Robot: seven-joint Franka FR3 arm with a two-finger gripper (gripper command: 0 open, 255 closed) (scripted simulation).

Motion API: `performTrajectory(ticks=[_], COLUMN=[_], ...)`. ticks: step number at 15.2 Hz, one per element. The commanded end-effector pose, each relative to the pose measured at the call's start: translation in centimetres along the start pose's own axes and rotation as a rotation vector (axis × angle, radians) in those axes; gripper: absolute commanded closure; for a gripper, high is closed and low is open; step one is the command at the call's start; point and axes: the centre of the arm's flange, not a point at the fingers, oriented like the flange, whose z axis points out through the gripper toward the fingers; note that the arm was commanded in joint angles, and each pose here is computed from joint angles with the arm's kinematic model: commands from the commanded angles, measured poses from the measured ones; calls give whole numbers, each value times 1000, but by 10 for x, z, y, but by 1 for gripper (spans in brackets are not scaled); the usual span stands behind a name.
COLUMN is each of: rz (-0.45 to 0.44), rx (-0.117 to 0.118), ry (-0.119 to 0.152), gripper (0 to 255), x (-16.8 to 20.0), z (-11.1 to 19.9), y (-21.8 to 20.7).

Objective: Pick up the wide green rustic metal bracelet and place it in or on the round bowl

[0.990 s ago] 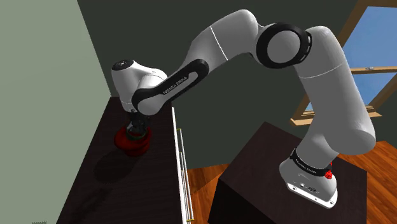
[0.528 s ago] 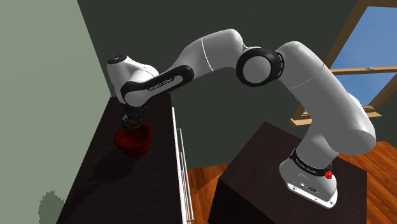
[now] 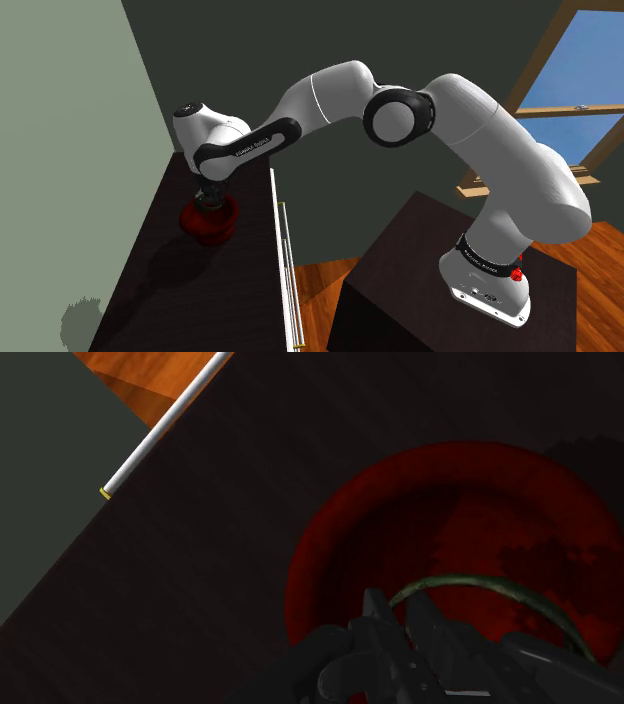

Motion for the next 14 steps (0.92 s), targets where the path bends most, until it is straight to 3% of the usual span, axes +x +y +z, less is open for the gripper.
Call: performTrajectory(ticks=[1, 9, 10, 14], rz=[0, 0, 0, 0], rx=[0, 0, 0, 0], ry=[0, 0, 0, 0], gripper=[255, 255, 0, 0], x=[0, -1, -1, -1], z=[11, 13, 13, 13], y=[0, 0, 0, 0])
